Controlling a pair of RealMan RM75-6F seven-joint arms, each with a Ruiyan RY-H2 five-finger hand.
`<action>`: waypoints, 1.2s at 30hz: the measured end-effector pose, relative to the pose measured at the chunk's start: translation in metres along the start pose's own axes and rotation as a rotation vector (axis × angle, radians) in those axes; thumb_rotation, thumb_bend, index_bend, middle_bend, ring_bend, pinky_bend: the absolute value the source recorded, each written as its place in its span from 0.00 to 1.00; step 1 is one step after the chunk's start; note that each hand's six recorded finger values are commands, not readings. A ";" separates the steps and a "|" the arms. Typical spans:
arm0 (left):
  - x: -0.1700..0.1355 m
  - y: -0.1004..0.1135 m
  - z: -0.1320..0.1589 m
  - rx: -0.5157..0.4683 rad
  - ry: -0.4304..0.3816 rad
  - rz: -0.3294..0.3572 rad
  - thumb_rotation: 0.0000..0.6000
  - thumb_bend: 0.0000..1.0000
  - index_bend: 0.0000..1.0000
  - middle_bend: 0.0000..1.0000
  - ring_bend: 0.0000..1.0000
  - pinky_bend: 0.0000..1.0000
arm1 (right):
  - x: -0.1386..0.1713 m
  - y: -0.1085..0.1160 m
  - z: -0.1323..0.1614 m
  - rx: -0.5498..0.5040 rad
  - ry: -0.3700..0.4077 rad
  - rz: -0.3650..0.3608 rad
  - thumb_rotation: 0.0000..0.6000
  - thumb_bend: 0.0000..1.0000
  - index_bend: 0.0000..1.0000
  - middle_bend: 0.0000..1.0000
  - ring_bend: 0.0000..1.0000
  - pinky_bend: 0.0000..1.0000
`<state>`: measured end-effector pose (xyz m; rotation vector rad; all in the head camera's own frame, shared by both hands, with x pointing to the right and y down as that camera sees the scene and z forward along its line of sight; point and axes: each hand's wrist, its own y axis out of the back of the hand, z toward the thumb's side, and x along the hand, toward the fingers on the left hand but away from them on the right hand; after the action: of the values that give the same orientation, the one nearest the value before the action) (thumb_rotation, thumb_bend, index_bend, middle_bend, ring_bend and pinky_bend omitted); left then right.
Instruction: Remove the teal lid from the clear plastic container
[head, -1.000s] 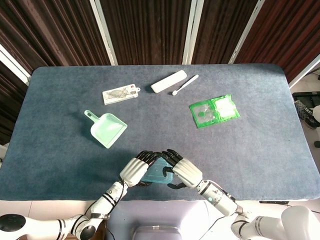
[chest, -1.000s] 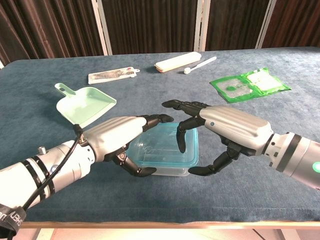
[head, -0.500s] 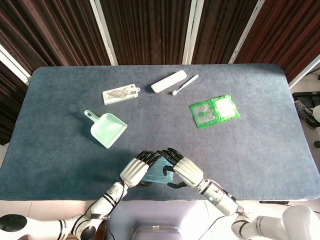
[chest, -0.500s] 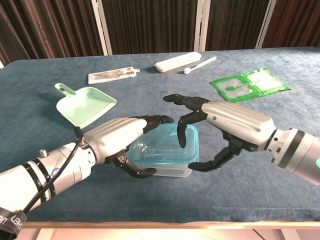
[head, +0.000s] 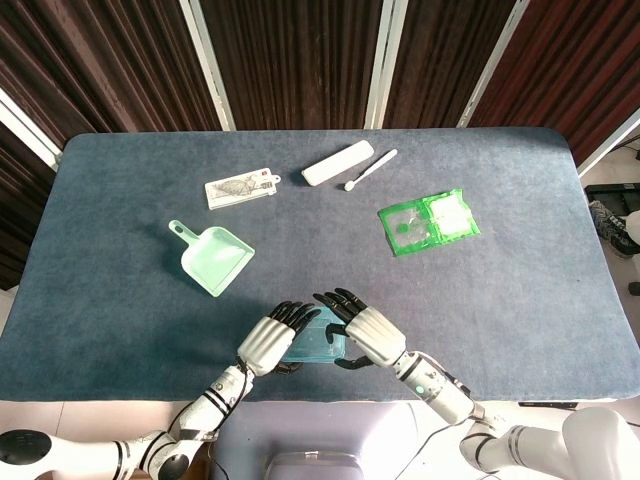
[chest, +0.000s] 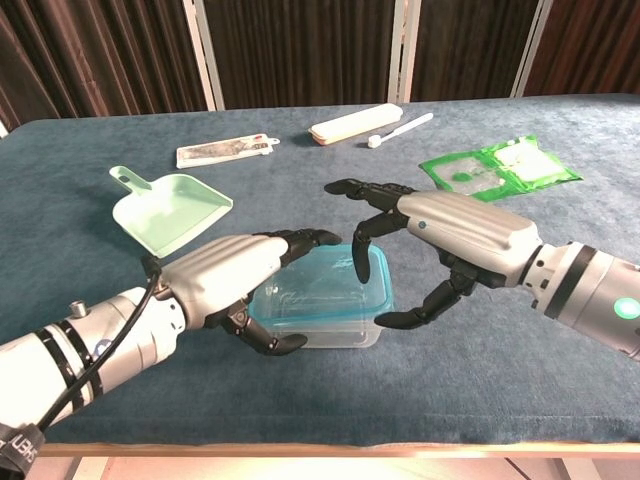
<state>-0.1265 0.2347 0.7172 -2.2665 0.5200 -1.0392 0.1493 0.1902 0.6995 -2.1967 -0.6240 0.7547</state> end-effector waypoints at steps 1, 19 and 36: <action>-0.001 0.000 0.000 0.001 -0.002 0.000 1.00 0.29 0.00 0.60 0.42 0.55 | -0.001 0.000 0.000 0.006 0.001 0.000 1.00 0.44 0.65 0.08 0.00 0.00; -0.007 0.004 0.001 -0.005 -0.014 0.008 1.00 0.29 0.00 0.61 0.43 0.55 | -0.012 0.001 0.004 0.053 0.032 -0.048 1.00 0.51 0.68 0.11 0.00 0.00; -0.012 0.012 0.006 -0.065 -0.051 0.060 1.00 0.29 0.00 0.52 0.36 0.45 | -0.014 -0.001 0.009 0.061 0.049 -0.082 1.00 0.78 0.75 0.16 0.00 0.00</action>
<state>-0.1311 0.2342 0.6995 -2.3128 0.6050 -0.9451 0.1333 0.1863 0.6998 -2.1141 -0.6544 0.6674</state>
